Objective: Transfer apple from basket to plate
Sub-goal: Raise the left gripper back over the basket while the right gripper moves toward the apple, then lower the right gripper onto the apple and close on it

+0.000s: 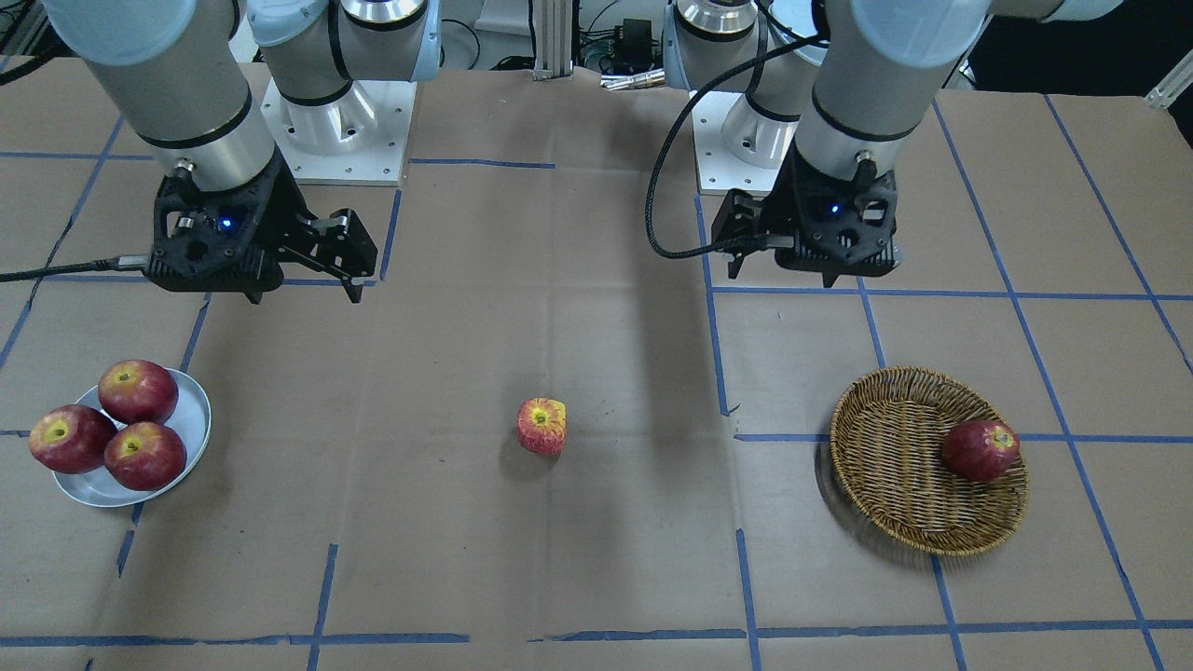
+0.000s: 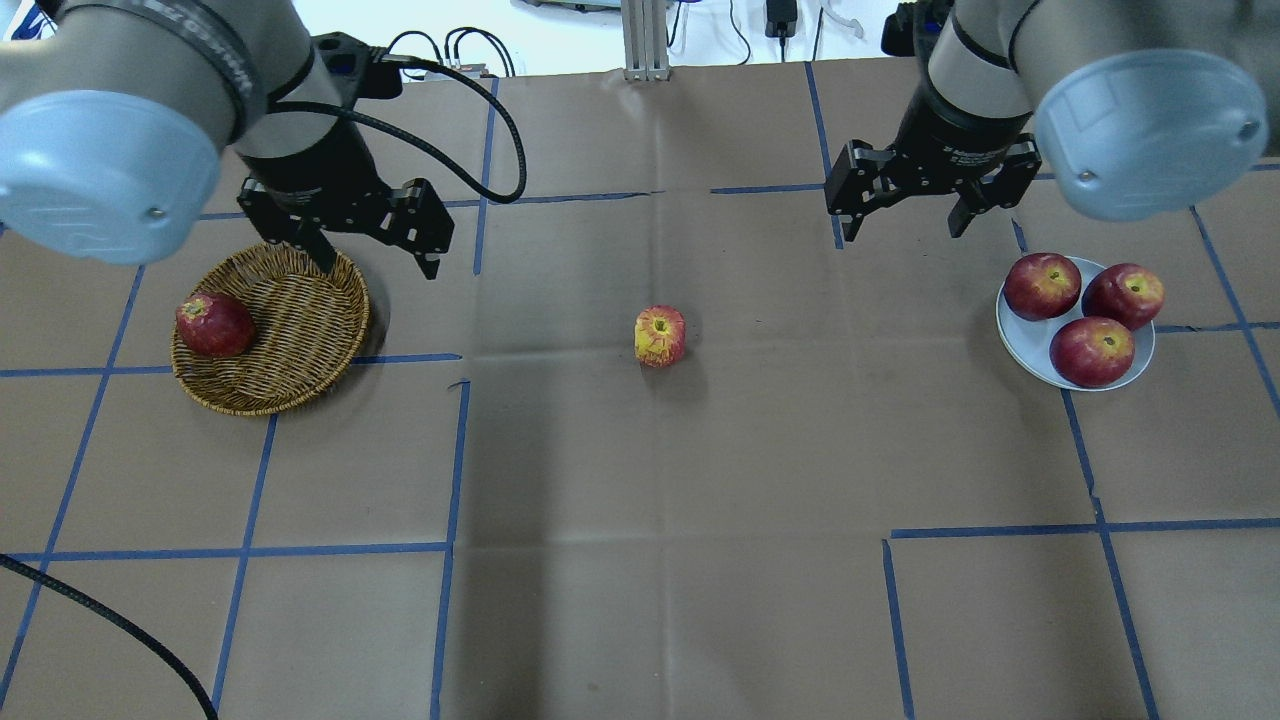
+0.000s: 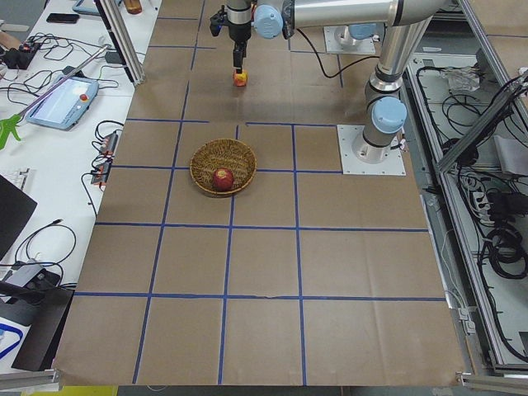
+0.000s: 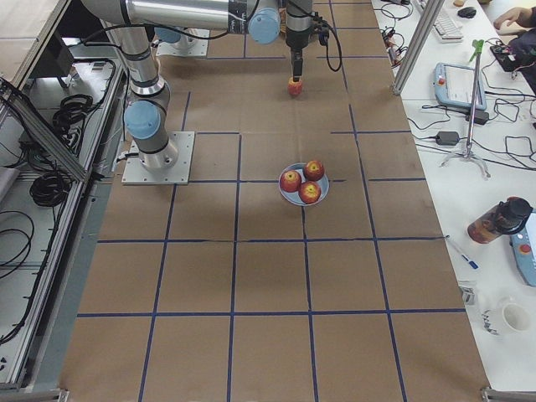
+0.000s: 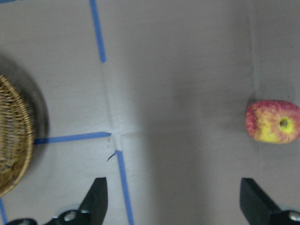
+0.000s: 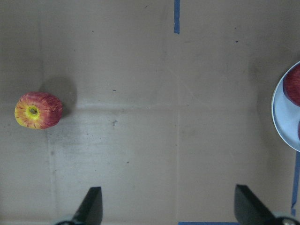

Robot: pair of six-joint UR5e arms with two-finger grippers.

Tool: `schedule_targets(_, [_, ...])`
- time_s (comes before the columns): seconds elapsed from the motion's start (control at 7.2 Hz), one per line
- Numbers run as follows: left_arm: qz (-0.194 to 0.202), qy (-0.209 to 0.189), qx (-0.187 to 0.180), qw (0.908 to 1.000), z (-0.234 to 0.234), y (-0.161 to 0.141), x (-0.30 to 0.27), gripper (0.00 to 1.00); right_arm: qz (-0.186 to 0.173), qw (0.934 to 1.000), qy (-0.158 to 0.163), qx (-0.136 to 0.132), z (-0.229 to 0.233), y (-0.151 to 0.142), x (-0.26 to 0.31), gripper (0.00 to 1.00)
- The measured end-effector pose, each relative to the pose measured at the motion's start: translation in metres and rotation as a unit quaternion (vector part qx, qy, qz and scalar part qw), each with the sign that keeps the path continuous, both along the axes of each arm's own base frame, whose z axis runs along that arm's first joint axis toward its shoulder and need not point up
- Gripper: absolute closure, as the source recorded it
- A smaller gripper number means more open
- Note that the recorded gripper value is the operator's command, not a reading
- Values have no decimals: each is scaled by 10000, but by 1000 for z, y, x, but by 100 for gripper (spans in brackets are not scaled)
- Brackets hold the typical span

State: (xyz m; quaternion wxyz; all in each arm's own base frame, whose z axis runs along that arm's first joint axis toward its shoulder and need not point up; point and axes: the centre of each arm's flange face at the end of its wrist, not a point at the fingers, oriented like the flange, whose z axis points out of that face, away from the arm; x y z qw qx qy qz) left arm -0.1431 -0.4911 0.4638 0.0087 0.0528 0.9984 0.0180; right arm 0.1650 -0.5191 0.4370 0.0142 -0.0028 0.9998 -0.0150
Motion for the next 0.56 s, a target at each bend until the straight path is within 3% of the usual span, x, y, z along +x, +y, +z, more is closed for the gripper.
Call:
schedule_targets(0.28, [42,-1,123,9999,24,29,9,1,-42,10000,-8,-69,-28,-2,69,0])
schedule_targets(0.56, [54,-1,150,9999,30,36,11,1,-178,9997,-35,-161,-70,-7,128,0])
